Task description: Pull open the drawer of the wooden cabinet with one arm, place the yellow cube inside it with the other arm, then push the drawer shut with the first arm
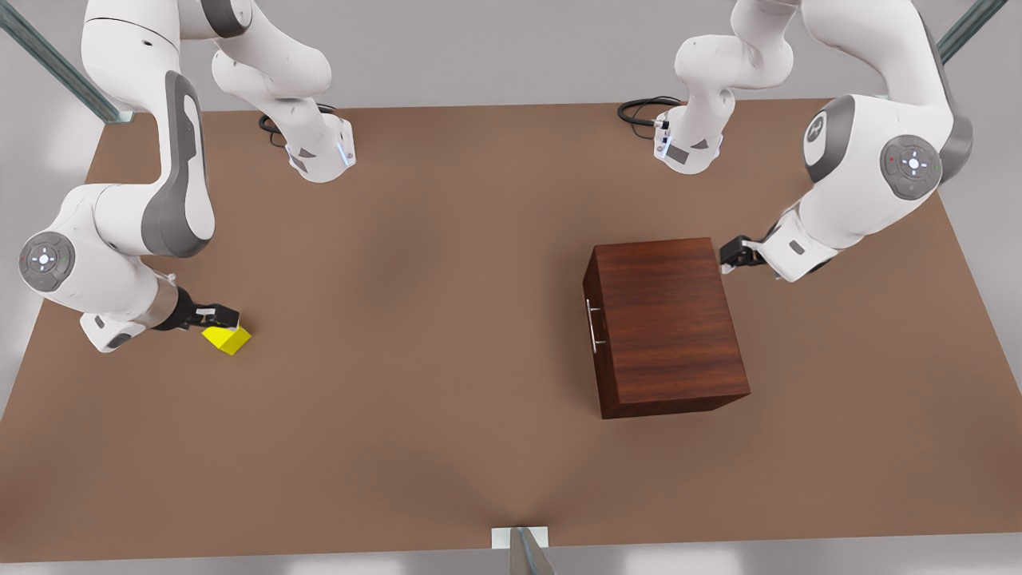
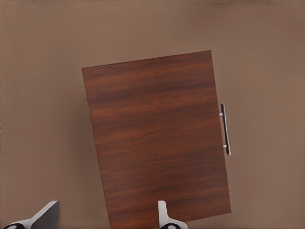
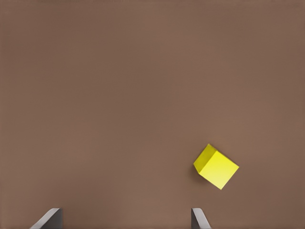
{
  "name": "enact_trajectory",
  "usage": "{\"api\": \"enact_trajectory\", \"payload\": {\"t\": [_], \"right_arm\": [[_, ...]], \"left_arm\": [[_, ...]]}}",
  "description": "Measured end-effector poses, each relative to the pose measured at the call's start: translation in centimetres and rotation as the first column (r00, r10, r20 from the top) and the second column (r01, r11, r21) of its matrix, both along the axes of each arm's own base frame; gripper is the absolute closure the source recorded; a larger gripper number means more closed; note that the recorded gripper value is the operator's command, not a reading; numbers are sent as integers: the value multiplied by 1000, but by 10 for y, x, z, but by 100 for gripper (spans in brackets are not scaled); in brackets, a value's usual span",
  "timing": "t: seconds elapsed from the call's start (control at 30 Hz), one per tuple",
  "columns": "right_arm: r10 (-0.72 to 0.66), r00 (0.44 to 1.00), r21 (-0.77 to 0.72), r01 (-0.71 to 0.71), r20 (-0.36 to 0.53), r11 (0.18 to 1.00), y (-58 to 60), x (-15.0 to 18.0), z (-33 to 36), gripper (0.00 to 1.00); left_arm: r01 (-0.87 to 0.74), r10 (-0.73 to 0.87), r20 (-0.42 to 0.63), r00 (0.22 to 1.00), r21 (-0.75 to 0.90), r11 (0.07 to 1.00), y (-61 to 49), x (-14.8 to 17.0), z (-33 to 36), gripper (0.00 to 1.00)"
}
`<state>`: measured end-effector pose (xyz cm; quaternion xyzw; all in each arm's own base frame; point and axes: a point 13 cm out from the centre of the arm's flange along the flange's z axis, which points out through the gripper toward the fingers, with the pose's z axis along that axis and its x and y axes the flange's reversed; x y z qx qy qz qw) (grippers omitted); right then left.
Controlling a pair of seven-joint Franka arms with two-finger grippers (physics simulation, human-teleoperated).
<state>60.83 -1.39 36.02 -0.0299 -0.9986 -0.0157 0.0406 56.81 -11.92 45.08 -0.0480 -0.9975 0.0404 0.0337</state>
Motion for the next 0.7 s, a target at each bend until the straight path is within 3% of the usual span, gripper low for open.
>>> {"api": "enact_trajectory", "payload": {"t": [0.2,0.27,0.43,0.57,0.7], "right_arm": [[-7,1000,-2,7,1,1000,-3,0,0,0],[-33,999,-4,33,-10,999,-18,-2,-3,0],[-140,989,-5,140,-37,990,-73,-16,-1,0],[-213,976,3,213,-41,977,-73,-13,-8,0],[-333,942,20,334,-43,942,-81,-1,-34,0]], "left_arm": [[22,-23,25,999,14,1000,-28,19,1,0],[118,-120,48,992,27,993,-103,31,-1,0],[253,-257,83,963,55,966,-297,0,-30,0],[213,-219,76,973,82,974,-359,-37,-59,0],[83,-93,93,991,102,991,-379,-21,-114,0]]}}
